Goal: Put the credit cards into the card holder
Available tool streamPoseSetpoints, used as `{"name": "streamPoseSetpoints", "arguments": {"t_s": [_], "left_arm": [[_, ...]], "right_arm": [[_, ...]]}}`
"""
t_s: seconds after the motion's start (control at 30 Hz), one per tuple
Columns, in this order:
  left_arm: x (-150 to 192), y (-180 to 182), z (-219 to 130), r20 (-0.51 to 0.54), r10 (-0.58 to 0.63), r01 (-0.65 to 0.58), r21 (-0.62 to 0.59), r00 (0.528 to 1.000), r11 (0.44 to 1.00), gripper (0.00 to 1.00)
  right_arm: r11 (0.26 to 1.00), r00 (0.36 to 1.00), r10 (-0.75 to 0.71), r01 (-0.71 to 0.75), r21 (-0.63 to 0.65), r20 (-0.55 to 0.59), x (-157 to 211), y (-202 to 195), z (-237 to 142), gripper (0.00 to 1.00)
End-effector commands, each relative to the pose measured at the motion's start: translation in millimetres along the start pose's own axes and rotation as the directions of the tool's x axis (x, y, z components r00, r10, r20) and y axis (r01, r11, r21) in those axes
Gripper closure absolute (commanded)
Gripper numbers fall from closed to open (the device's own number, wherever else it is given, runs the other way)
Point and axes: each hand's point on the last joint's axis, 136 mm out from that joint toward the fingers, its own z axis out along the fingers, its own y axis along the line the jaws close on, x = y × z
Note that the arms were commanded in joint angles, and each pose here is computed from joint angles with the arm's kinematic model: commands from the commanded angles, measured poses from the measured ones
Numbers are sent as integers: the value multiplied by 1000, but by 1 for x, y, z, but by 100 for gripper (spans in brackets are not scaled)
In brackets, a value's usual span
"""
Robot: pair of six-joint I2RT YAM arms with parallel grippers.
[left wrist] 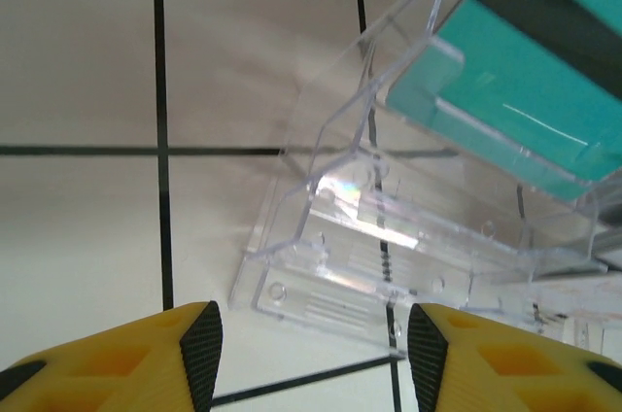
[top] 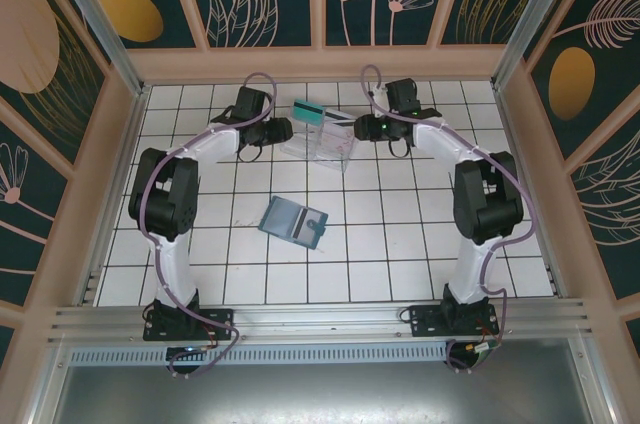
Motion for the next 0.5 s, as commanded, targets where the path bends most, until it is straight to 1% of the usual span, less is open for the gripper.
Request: {"name": "streamPoseSetpoints", "arguments": {"t_s": [0.0, 0.23, 0.43, 0.47], "left_arm": [[-9, -11, -16, 42, -6, 3, 55, 999, 998, 45], [2, -10, -14, 22, -22, 21, 80, 999, 997, 45], [4, -11, -10, 11, -30, 29, 94, 999, 995, 45], [4, -11, -9, 9, -32, 31, 95, 999, 995, 45]], "right_arm": [[996, 1000, -4, 6, -88, 28, -14, 17, -9, 62], [993, 1000, 14, -14, -115, 3, -6, 15, 1, 66], [990, 1000, 19, -20, -137, -9, -7, 15, 11, 75], [990, 1000, 19, -21, -141, -11, -7, 15, 13, 75]]}}
